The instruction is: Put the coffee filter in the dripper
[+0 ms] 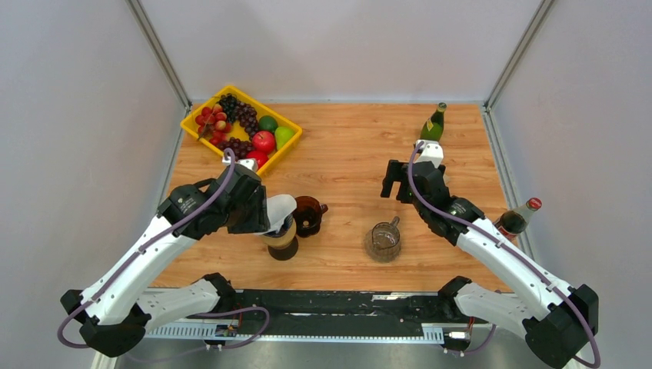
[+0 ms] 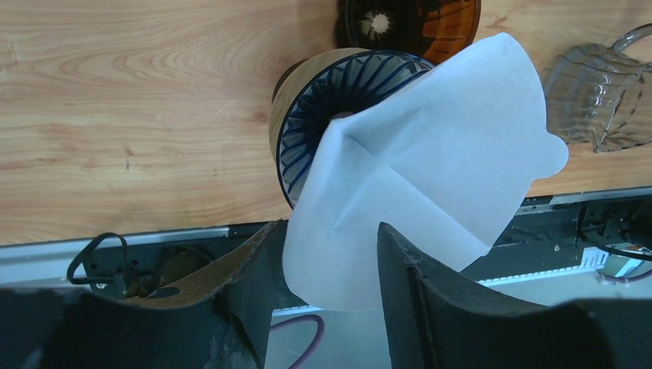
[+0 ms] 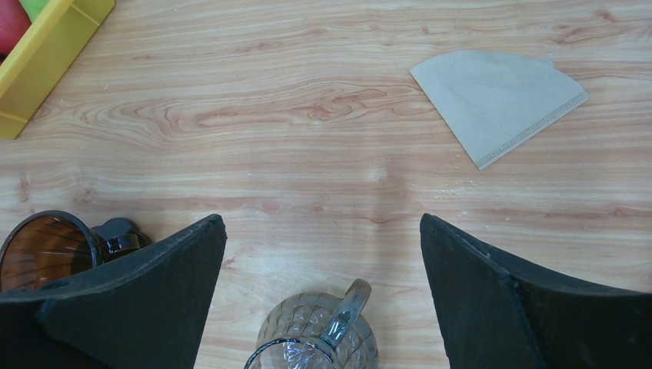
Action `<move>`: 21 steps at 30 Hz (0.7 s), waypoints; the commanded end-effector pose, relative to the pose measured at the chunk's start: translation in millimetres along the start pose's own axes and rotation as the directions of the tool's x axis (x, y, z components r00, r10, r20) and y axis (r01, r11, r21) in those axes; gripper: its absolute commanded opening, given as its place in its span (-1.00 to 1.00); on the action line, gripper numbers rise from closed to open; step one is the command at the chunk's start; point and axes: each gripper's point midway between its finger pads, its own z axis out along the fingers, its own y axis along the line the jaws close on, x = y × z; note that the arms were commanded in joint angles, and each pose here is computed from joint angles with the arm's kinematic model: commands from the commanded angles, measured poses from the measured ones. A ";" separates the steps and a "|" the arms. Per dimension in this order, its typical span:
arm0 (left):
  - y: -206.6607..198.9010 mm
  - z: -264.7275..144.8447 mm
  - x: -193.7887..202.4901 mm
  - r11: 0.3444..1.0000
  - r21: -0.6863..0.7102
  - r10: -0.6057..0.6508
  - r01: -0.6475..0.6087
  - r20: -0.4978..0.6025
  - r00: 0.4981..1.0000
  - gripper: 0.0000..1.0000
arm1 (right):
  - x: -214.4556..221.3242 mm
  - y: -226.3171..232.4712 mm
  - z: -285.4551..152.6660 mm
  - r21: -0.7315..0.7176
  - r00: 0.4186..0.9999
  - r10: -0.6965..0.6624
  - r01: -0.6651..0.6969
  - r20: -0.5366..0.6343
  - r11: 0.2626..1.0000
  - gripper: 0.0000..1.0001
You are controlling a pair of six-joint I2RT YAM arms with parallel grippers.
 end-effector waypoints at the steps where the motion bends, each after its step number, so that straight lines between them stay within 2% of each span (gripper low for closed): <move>1: -0.5 -16.2 -14.9 1.000 0.005 -0.011 0.011 0.056 0.998 0.20 | -11.8 3.3 -1.1 -0.018 0.999 0.007 -0.006 0.039 1.000 1.00; 7: 7.1 -47.7 -40.4 1.000 -0.018 -0.021 0.025 0.164 0.986 0.41 | -13.1 2.7 -1.4 -0.016 0.999 0.004 -0.003 0.042 1.000 1.00; 11: 7.3 -68.8 -61.1 1.000 -0.018 -0.018 0.023 0.240 0.971 0.41 | -14.0 0.7 -2.0 -0.010 0.999 0.007 -0.006 0.049 1.000 1.00; 14: -9.6 -71.8 -75.7 0.999 0.049 -0.014 0.000 0.285 0.958 0.35 | -14.2 0.8 -1.9 -0.011 0.999 0.008 -0.007 0.048 1.000 1.00; 17: -28.1 -60.8 -80.5 0.995 0.090 0.025 -0.051 0.269 0.963 0.12 | -12.7 -0.3 -1.4 -0.008 0.999 0.004 -0.004 0.045 1.000 1.00; 18: -34.9 -56.7 -79.7 0.992 0.111 0.032 -0.062 0.254 0.967 -0.02 | -12.4 -0.9 -1.1 -0.006 0.999 0.004 -0.003 0.045 1.000 1.00; 21: -43.1 -35.4 -73.4 0.991 0.098 0.075 -0.094 0.186 0.980 -0.31 | -12.3 -0.8 -1.5 -0.008 0.999 0.004 -0.003 0.044 1.000 1.00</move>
